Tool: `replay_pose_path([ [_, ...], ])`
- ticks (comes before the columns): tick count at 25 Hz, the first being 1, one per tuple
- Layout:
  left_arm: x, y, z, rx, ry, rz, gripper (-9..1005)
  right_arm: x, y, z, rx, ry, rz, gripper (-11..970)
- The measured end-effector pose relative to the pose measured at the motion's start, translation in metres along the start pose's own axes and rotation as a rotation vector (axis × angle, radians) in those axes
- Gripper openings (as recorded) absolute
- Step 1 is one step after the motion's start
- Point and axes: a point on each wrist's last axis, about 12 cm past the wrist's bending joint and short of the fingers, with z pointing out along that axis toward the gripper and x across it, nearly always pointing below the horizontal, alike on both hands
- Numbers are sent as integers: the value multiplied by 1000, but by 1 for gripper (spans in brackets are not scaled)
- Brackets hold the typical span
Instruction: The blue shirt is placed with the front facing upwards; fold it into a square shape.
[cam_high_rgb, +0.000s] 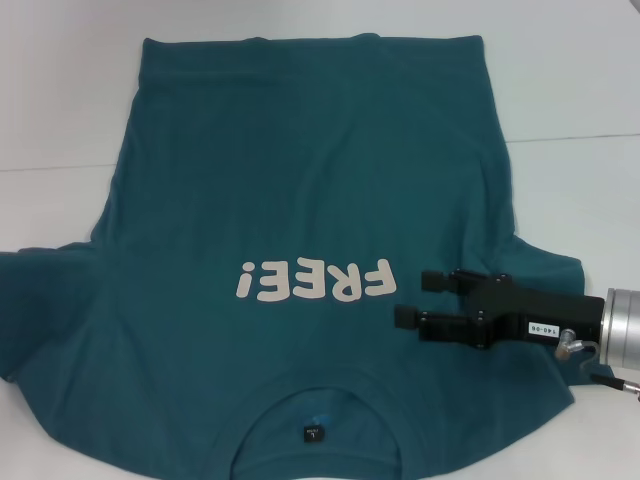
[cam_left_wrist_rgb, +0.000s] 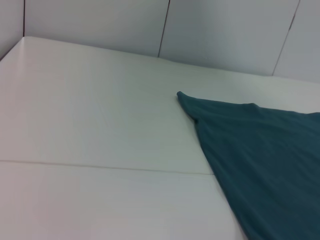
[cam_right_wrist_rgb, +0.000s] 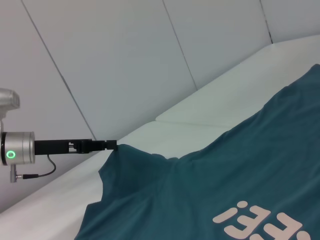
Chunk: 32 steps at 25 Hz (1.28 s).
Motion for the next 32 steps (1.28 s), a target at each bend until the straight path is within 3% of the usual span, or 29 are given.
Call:
replay_pose_path([
  [12,-27,-3,5,16,-40,45,6,-6,0,4,-5,-16,-4,917],
  [32,-26,-59,10,326,-39,-54,11,-2,0,5,-3,-10,0,916],
])
